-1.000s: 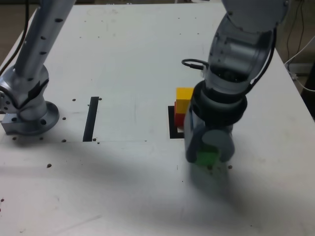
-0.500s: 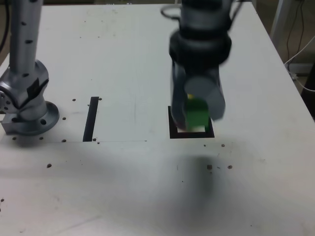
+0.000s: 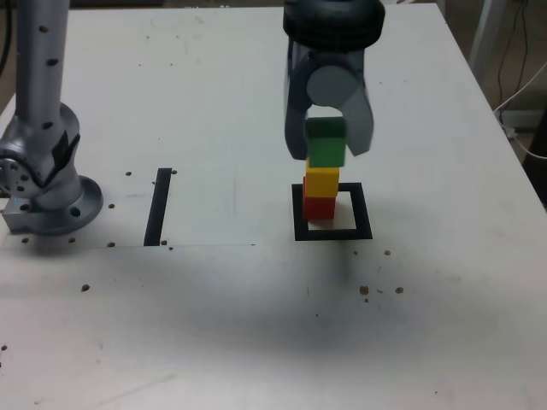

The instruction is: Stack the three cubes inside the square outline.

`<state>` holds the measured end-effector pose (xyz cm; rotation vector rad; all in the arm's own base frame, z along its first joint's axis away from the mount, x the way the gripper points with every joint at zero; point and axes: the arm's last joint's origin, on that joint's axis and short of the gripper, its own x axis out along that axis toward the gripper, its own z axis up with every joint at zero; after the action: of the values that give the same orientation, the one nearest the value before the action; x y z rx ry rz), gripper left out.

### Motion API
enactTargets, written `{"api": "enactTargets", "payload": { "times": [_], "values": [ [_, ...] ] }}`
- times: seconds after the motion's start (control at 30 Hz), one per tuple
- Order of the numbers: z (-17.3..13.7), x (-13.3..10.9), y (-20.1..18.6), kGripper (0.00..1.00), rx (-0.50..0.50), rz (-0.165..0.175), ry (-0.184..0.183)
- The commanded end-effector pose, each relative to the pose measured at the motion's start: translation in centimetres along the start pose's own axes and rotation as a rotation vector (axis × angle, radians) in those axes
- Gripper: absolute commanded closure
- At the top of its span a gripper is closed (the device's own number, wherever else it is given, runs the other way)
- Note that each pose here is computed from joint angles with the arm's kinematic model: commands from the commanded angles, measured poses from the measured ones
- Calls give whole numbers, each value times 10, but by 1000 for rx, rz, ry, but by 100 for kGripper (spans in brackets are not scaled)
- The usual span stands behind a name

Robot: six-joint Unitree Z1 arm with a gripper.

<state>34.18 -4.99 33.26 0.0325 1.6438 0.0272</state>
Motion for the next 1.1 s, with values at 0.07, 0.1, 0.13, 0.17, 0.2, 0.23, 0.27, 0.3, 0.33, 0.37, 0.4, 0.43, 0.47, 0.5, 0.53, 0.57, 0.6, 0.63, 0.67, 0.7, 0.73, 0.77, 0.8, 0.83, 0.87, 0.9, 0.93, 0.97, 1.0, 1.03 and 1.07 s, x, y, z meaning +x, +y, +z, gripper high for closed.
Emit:
{"api": "enactTargets", "payload": {
  "times": [0.07, 0.1, 0.13, 0.17, 0.2, 0.23, 0.27, 0.3, 0.33, 0.37, 0.4, 0.43, 0.47, 0.5, 0.53, 0.57, 0.6, 0.63, 0.67, 0.7, 0.73, 0.77, 0.8, 0.83, 0.87, 0.9, 0.93, 0.97, 1.0, 1.03, 1.07],
  "values": [
    [-2, 10, 15, 83, -23, 12, 33],
    [-2, 12, 18, 83, -26, 14, 40],
    [-3, 14, 20, 83, -29, 16, 45],
    [-3, 15, 22, 83, -30, 17, 49],
    [-3, 16, 23, 83, -32, 19, 52],
    [-2, 17, 24, 83, -32, 20, 53],
    [-2, 17, 24, 83, -32, 21, 54],
    [-1, 18, 24, 83, -32, 21, 54],
    [0, 19, 24, 83, -32, 23, 54],
    [0, 20, 24, 83, -32, 24, 54],
    [1, 20, 24, 83, -32, 26, 55],
    [1, 21, 24, 83, -32, 28, 55],
    [1, 22, 25, 83, -32, 30, 55],
    [2, 22, 25, 83, -32, 32, 54],
    [2, 23, 25, 83, -32, 34, 53],
    [3, 23, 25, 83, -32, 35, 52],
    [3, 24, 25, 83, -32, 35, 51],
    [4, 24, 25, 83, -32, 36, 49],
    [5, 25, 24, 83, -32, 36, 48],
    [6, 25, 24, 83, -32, 36, 48],
    [6, 26, 24, 83, -32, 36, 48],
    [7, 27, 24, 82, -32, 36, 47],
    [7, 27, 24, 81, -32, 35, 46],
    [8, 28, 24, 80, -32, 34, 46],
    [9, 28, 24, 79, -32, 33, 45],
    [9, 29, 24, 78, -32, 32, 44],
    [10, 29, 24, 77, -32, 31, 43],
    [10, 29, 24, 75, -32, 30, 42],
    [10, 30, 24, 75, -32, 29, 41],
    [11, 30, 24, 74, -32, 29, 40],
    [11, 30, 24, 74, -32, 29, 40]
  ]
}}
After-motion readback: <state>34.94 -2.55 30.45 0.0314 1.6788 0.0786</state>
